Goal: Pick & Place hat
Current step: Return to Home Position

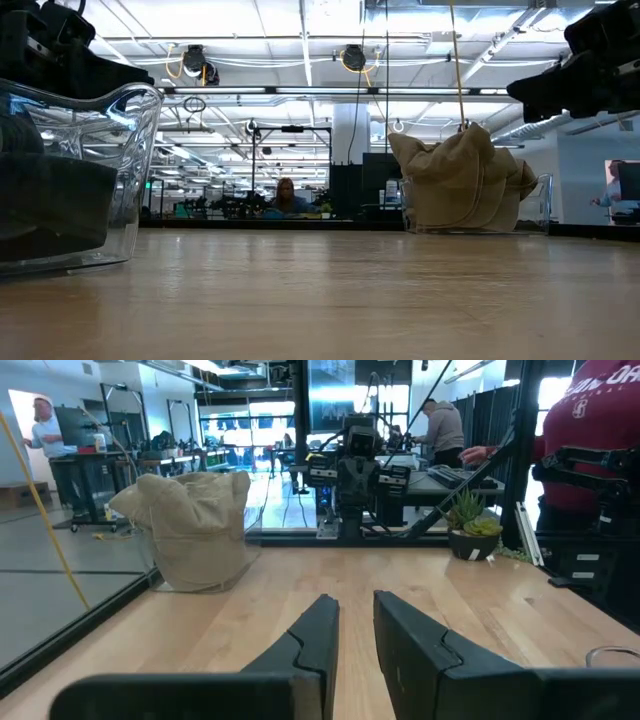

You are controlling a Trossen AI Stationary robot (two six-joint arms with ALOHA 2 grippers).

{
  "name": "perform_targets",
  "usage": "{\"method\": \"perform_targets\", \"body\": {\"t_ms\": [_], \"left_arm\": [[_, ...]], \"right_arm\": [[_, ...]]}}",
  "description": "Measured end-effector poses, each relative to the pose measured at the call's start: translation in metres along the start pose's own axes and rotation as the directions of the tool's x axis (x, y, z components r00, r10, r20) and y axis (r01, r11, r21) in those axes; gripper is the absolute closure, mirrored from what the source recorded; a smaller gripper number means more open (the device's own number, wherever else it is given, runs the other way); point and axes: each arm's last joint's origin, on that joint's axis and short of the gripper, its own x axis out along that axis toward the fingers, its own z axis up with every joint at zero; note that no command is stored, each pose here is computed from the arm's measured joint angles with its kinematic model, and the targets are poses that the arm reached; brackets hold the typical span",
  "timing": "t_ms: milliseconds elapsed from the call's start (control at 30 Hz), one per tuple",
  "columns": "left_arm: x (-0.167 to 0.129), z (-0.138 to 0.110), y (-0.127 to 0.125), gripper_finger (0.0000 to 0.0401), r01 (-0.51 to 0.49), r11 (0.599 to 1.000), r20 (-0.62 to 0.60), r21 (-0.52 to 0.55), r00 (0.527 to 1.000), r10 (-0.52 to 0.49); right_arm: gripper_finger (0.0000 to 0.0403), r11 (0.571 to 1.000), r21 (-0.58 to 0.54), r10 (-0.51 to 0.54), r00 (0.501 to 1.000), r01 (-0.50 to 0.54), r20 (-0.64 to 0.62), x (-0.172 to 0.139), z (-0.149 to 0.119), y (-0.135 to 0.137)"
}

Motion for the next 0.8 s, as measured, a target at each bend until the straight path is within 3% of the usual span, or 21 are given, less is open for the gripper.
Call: {"method": "perform_targets", "body": {"t_ms": [800], "left_arm": [[0.0,0.0,0.0,0.0327,0.0,1.0,0.0,0.0,1.0,0.0]], "right_arm": [[0.0403,1.0,-0.002,0.002,1.0,-0.002,-0.024,0.0009,-0.0015,0.0003]]}}
